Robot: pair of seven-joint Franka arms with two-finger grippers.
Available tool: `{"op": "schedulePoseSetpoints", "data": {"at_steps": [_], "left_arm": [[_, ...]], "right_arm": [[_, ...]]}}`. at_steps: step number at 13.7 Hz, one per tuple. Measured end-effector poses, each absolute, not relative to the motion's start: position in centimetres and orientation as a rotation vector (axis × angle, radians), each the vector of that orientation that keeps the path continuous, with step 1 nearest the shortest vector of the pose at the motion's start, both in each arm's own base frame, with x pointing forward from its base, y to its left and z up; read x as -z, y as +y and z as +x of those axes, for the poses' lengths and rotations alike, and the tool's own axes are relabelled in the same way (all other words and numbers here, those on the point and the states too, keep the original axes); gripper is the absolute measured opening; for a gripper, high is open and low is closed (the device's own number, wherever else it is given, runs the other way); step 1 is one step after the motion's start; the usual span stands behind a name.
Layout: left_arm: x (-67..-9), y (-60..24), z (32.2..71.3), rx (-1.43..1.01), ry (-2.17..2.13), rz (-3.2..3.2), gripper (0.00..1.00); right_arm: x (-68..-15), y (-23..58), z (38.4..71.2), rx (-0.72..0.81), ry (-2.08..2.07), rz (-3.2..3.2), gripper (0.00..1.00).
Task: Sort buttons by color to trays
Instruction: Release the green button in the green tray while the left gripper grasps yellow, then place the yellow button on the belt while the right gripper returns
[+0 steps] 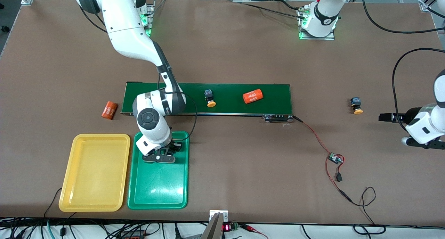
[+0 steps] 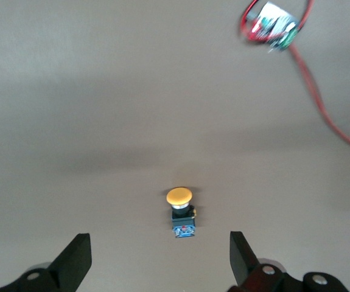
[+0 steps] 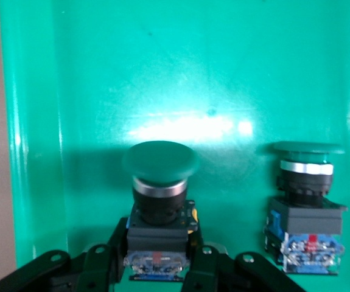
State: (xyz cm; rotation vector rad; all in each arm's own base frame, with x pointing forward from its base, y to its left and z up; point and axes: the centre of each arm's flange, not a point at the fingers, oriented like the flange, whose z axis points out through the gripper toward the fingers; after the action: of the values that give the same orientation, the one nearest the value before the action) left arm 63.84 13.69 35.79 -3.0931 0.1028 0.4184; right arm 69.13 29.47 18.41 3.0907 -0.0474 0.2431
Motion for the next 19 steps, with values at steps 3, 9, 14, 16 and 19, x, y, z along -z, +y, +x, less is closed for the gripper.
{"op": "schedulePoseSetpoints", "data": {"at_steps": [3, 9, 14, 16, 19], "left_arm": [[-30.6, 13.7, 59.6, -0.420, 0.026, -3.107, 1.00], [-19.3, 13.3, 50.6, -0.342, -0.012, -3.120, 1.00], [-18.1, 13.2, 49.3, -0.349, -0.018, -3.123, 0.77], [-17.5, 13.1, 49.1, -0.366, -0.017, -3.125, 0.54], [-17.4, 13.2, 49.3, -0.366, -0.016, -3.126, 0.41]], "right_arm": [[-18.1, 29.3, 69.3, -0.255, -0.036, 3.089, 0.78], [-25.4, 30.1, 68.8, -0.113, -0.102, 3.111, 1.00], [-30.5, 32.7, 62.4, 0.053, -0.128, 3.131, 1.00], [-32.0, 32.6, 59.4, 0.097, -0.106, 3.144, 1.00], [-33.0, 34.0, 54.9, 0.158, -0.023, 3.154, 1.00]]}}
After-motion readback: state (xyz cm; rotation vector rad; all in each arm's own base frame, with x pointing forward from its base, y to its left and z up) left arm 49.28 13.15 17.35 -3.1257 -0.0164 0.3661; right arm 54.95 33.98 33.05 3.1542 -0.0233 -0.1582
